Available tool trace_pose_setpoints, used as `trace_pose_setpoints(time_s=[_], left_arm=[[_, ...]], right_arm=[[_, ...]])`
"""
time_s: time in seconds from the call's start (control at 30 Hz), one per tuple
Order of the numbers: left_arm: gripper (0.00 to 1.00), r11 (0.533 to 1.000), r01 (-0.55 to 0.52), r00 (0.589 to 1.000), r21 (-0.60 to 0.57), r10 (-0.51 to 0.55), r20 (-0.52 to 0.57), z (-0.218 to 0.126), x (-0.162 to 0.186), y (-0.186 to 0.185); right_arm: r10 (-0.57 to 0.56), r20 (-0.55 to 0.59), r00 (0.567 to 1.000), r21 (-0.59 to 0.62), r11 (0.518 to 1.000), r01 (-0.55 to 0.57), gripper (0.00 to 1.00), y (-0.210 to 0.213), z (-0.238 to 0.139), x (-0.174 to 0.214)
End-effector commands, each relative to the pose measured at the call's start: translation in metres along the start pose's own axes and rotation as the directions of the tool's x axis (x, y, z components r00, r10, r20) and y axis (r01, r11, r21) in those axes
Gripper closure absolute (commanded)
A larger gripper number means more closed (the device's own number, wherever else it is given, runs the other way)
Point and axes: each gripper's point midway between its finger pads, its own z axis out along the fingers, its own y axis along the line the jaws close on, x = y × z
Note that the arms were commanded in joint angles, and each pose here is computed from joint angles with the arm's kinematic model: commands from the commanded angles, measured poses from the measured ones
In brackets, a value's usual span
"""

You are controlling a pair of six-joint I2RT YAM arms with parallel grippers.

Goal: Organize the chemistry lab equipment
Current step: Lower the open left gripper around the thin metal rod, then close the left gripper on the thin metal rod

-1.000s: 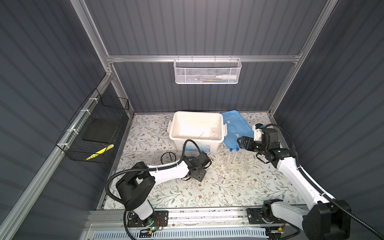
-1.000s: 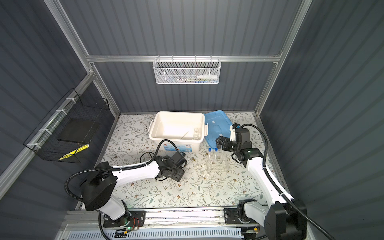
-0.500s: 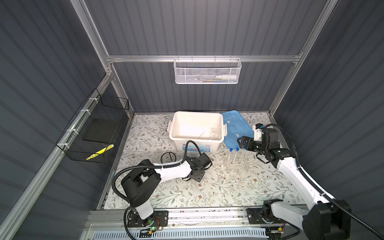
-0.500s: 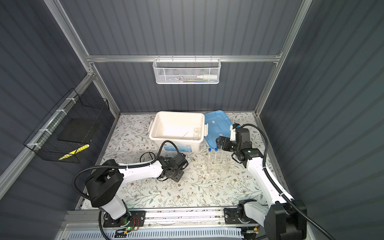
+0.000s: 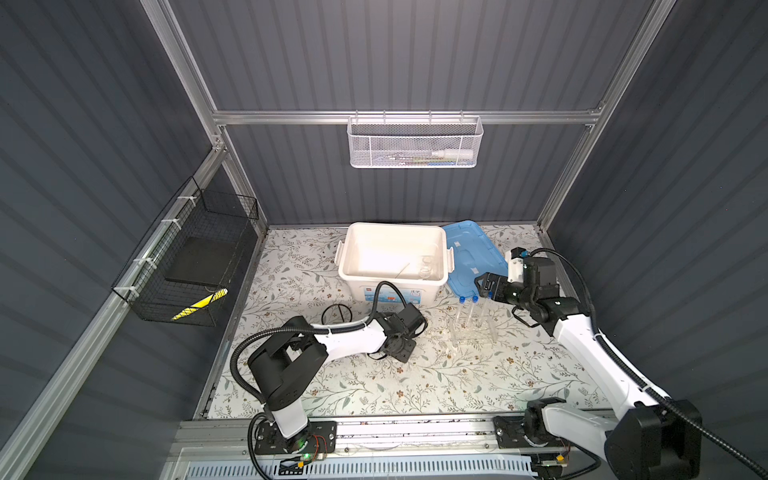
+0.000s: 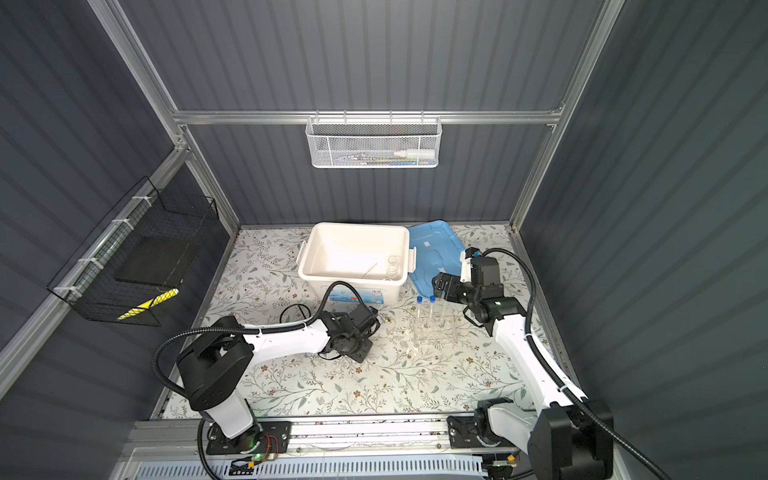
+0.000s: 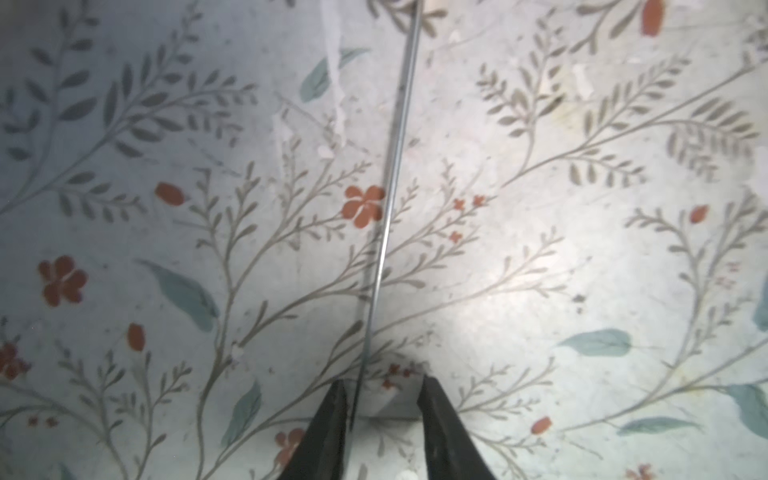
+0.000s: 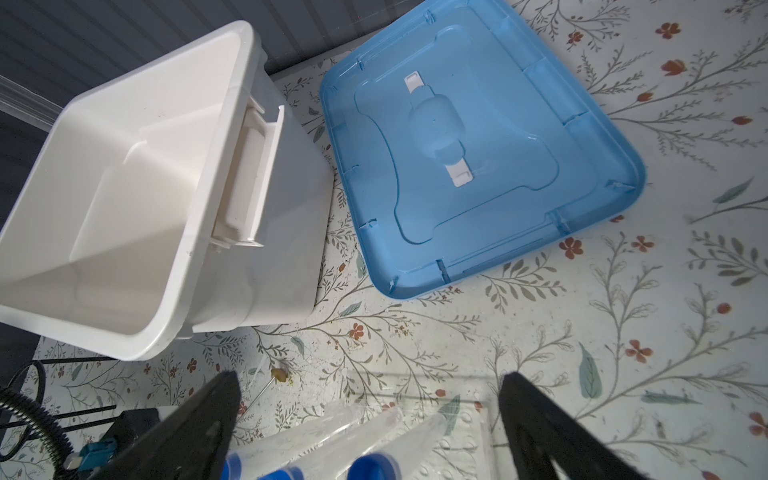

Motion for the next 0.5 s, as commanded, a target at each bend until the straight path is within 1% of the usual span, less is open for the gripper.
trace_pose_setpoints(time_s=[0.0, 0.1, 0.2, 0.4, 0.43, 0.47], left_arm=[[0.73, 0.994, -0.009, 0.996, 0.111, 0.018, -0.084, 0.016, 0.016, -0.021], [0.78, 0.991, -0.005, 0.996, 0.133, 0.017, -0.090, 0.019, 0.014, -0.026], [0.80, 0.991, -0.007, 0.996, 0.134, 0.018, -0.084, 0.019, 0.010, -0.027], [0.79, 1.000, -0.007, 0.991, 0.027, 0.011, -0.130, 0.021, 0.018, -0.008], [0.79, 1.000, -0.011, 0.990, 0.019, 0.014, -0.139, 0.020, 0.021, -0.006], [0.79, 1.000, -0.011, 0.990, 0.015, 0.013, -0.141, 0.019, 0.023, -0.005]], right_arm=[[0.005, 0.012, 1.000, 0.005, 1.000, -0.005, 0.01, -0.002, -0.002, 0.000], [0.005, 0.012, 1.000, 0.008, 1.000, -0.005, 0.01, -0.002, -0.002, 0.000], [0.005, 0.013, 1.000, 0.010, 1.000, -0.005, 0.01, -0.003, -0.002, 0.000], [0.002, 0.008, 1.000, 0.018, 1.000, -0.003, 0.01, -0.005, -0.002, 0.002], [-0.004, 0.037, 0.999, 0.008, 1.000, 0.004, 0.01, -0.001, -0.010, -0.004], [-0.003, 0.035, 0.999, 0.009, 1.000, 0.002, 0.01, -0.001, -0.010, -0.003]])
